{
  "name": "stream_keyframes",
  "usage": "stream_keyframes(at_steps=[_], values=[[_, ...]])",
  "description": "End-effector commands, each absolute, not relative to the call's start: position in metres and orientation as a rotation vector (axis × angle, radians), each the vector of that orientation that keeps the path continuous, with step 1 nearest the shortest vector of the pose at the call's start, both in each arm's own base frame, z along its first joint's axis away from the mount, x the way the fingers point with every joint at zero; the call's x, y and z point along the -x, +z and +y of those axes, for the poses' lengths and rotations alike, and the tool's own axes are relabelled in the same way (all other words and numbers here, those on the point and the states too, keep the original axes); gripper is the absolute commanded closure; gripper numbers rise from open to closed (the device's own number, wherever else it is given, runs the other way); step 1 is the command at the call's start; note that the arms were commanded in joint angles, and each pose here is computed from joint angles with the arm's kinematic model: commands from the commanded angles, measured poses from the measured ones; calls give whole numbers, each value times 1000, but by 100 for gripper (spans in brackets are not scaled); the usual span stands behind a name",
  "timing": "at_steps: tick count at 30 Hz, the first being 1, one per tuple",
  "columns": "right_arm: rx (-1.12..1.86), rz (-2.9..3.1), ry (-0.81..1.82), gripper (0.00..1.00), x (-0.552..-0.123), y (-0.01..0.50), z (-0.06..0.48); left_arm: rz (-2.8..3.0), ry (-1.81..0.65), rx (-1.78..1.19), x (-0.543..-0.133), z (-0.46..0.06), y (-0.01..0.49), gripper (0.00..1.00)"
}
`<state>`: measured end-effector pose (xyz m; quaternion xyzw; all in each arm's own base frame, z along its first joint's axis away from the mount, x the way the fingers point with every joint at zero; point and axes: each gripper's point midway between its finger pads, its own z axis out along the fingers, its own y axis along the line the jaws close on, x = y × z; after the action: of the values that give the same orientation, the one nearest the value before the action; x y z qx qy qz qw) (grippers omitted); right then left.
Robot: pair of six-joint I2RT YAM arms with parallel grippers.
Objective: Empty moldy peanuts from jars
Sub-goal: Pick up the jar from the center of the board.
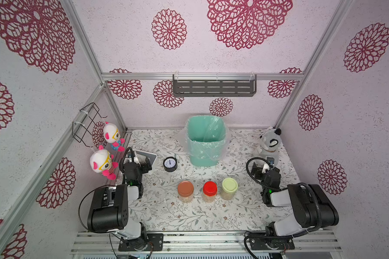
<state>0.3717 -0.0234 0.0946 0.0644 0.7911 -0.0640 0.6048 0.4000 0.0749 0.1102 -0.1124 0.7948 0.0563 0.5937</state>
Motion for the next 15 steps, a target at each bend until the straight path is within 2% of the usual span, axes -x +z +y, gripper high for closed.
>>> stream_keyframes(at_steps=[1, 15], values=[[-158, 1764, -165, 1, -378, 112, -27, 1822, 134, 242, -406, 74, 118, 3], [-159, 1765, -165, 1, -378, 112, -27, 1819, 137, 242, -405, 74, 119, 3]])
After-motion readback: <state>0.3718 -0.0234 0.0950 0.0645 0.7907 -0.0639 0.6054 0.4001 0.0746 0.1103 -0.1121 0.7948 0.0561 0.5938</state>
